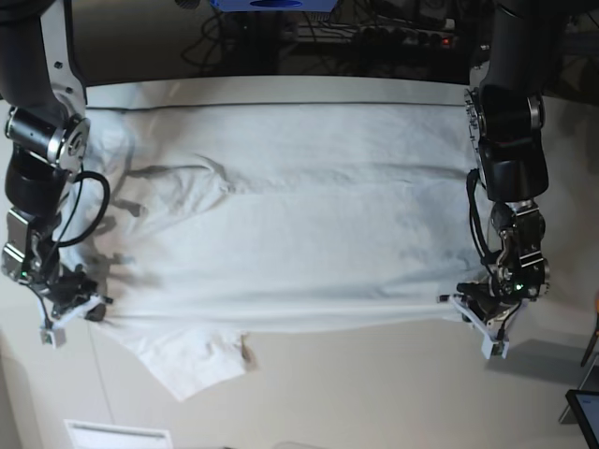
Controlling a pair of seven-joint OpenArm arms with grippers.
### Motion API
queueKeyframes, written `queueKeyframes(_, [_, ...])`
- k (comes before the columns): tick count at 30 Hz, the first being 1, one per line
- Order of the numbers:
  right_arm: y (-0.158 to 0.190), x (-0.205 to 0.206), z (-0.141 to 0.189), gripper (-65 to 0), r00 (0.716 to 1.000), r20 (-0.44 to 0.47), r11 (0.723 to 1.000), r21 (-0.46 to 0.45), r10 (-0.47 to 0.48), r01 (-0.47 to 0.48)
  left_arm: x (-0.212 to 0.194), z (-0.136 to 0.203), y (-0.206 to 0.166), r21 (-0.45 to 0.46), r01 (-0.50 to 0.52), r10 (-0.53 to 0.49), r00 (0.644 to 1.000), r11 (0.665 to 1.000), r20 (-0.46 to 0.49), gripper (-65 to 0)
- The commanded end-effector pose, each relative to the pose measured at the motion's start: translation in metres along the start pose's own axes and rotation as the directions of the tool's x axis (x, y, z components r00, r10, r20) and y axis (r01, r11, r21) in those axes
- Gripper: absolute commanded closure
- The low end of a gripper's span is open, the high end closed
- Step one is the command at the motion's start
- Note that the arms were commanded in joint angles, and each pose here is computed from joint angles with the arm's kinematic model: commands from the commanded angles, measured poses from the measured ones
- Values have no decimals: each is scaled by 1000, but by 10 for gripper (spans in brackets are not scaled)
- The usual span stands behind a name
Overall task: Fold the T-shirt properly
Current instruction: 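Lift the hem with both grippers and fold it toward the collar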
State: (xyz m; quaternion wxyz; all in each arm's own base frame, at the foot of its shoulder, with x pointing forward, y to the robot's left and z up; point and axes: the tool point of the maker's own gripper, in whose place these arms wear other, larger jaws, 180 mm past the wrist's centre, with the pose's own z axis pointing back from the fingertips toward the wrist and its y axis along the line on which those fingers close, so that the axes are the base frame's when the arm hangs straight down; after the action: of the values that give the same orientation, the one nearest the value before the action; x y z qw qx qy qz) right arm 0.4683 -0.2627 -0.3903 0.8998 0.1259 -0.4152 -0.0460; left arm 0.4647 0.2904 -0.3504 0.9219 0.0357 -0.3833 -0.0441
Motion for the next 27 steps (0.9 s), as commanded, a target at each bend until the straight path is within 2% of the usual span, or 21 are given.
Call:
queueKeyframes(1, [-6, 42, 11, 0, 995, 93, 1000, -14, 22, -21, 24, 11, 10, 19, 17, -18, 998, 1000, 59, 0])
queueKeyframes(7, [-9, 49, 25, 0, 993, 85, 996, -42, 81, -78, 16, 23, 1, 24, 65, -66, 997, 998, 50, 0])
queueKeyframes(13, [-27, 50, 44, 0, 994, 96, 995, -87, 55, -47, 12, 37, -5, 35, 112, -114, 991, 993, 71, 0])
queueKeyframes(23, [-26, 27, 62, 0, 992, 9, 985, -121, 127, -125, 4, 59, 2, 70, 104, -109, 991, 992, 73, 0])
queueKeyframes(27, [-21, 19, 64, 0, 990, -36, 983, -121, 136, -139, -10, 61, 1, 71, 111, -114, 993, 991, 37, 0])
